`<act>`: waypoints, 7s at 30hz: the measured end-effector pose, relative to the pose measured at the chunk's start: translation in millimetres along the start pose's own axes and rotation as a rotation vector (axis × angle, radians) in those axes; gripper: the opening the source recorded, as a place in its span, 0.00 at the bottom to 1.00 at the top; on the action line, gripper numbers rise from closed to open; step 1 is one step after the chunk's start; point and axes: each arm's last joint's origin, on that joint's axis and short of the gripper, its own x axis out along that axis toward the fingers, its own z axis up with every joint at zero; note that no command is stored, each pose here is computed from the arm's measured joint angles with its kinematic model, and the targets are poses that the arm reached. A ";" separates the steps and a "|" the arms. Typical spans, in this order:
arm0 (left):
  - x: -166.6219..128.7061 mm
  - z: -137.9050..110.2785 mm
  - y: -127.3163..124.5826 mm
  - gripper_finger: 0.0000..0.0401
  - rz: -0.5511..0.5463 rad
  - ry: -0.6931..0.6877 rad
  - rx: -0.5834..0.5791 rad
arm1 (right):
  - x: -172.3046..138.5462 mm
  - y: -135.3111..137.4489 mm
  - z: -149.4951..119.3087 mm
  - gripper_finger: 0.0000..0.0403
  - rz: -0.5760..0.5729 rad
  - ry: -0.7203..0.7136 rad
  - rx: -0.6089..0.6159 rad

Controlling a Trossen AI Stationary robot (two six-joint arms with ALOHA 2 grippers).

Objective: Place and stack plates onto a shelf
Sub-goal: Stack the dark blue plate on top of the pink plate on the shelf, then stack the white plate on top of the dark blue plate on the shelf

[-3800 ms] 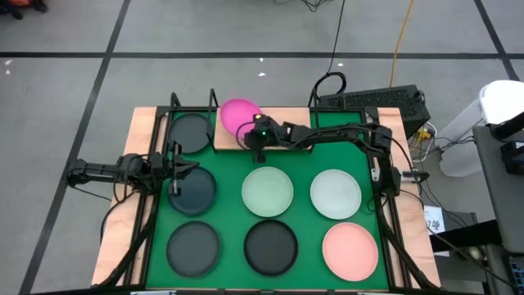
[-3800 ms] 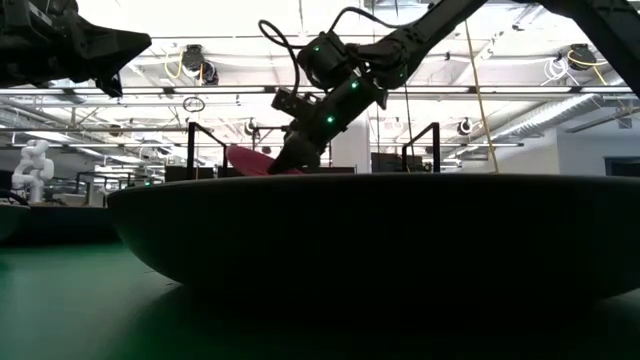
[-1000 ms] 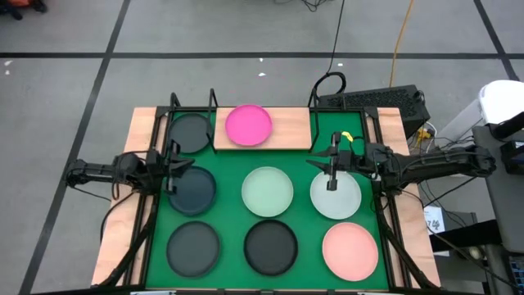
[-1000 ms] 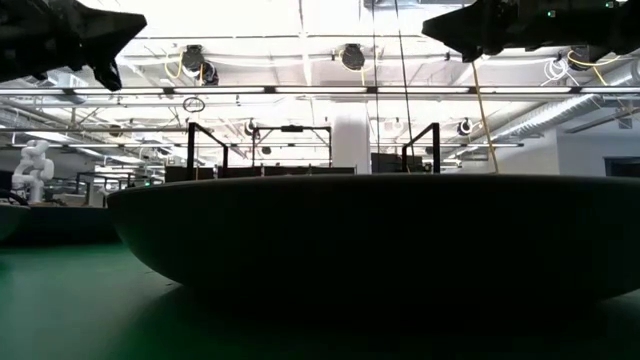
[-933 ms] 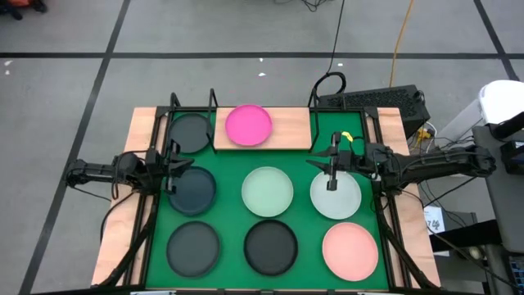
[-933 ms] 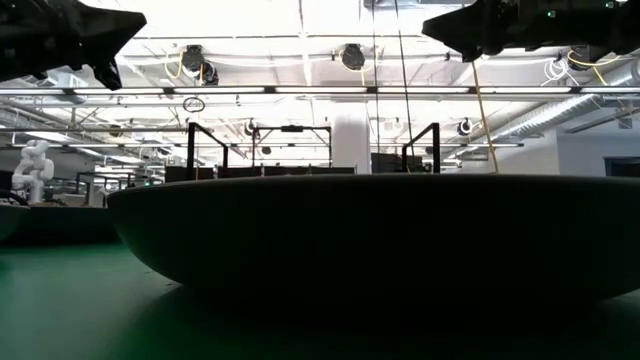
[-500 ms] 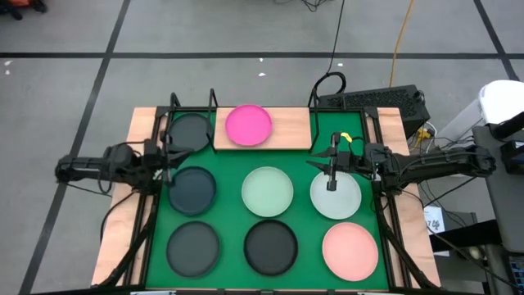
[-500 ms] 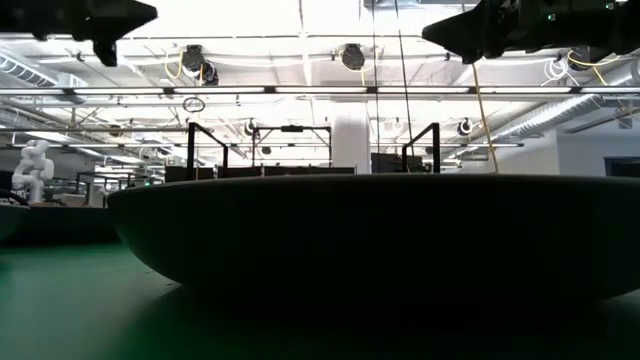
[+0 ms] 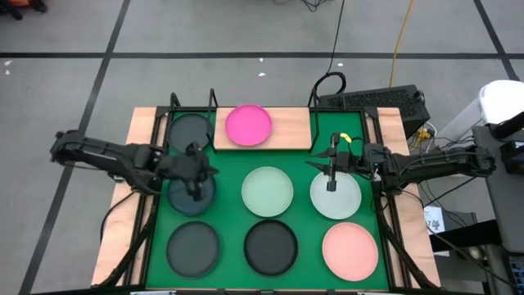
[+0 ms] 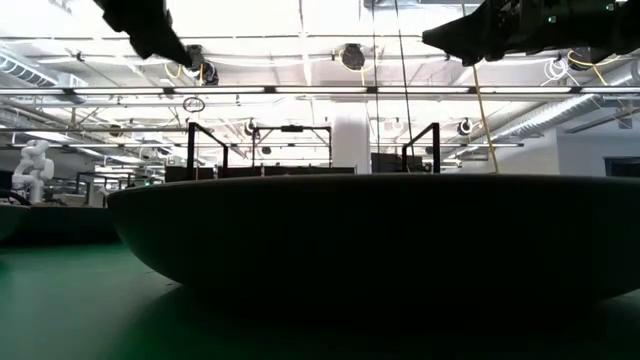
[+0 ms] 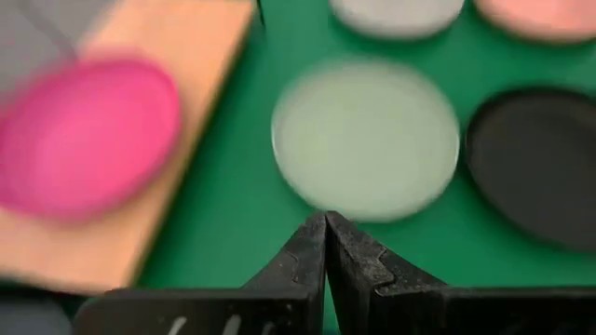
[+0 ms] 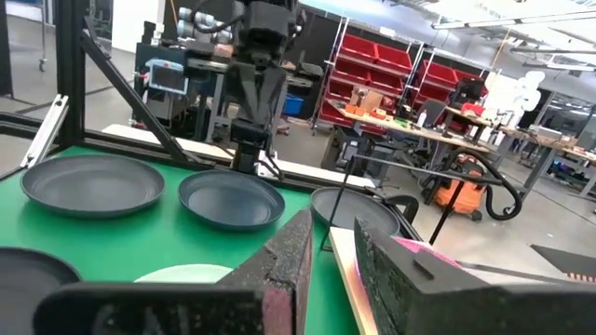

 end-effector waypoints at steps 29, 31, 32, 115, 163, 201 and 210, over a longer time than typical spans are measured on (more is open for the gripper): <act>78.7 -57.0 -71.2 0.32 0.109 0.630 -0.227 | 0.0 0.5 -2.1 0.17 0.005 0.022 0.002; 84.2 -59.9 -72.8 0.32 0.125 0.648 -0.221 | 0.0 0.5 -2.1 0.17 0.005 0.022 0.001; 86.7 -61.4 -73.4 0.32 0.133 0.657 -0.217 | 0.0 0.5 -2.1 0.17 0.005 0.022 0.001; 185.4 71.8 111.6 0.05 0.211 0.529 0.503 | -0.9 0.2 -1.9 0.17 0.003 0.027 0.001; 37.1 82.2 26.7 0.30 0.228 -0.150 0.190 | -2.1 2.5 -15.3 0.17 0.007 0.178 0.048; 51.1 -31.1 13.7 0.30 0.143 -0.610 0.083 | 7.8 58.6 -41.0 0.34 0.297 0.951 0.398; 45.0 -36.9 16.3 0.30 0.135 -0.633 0.068 | 10.0 87.8 -60.1 0.34 0.309 1.110 0.419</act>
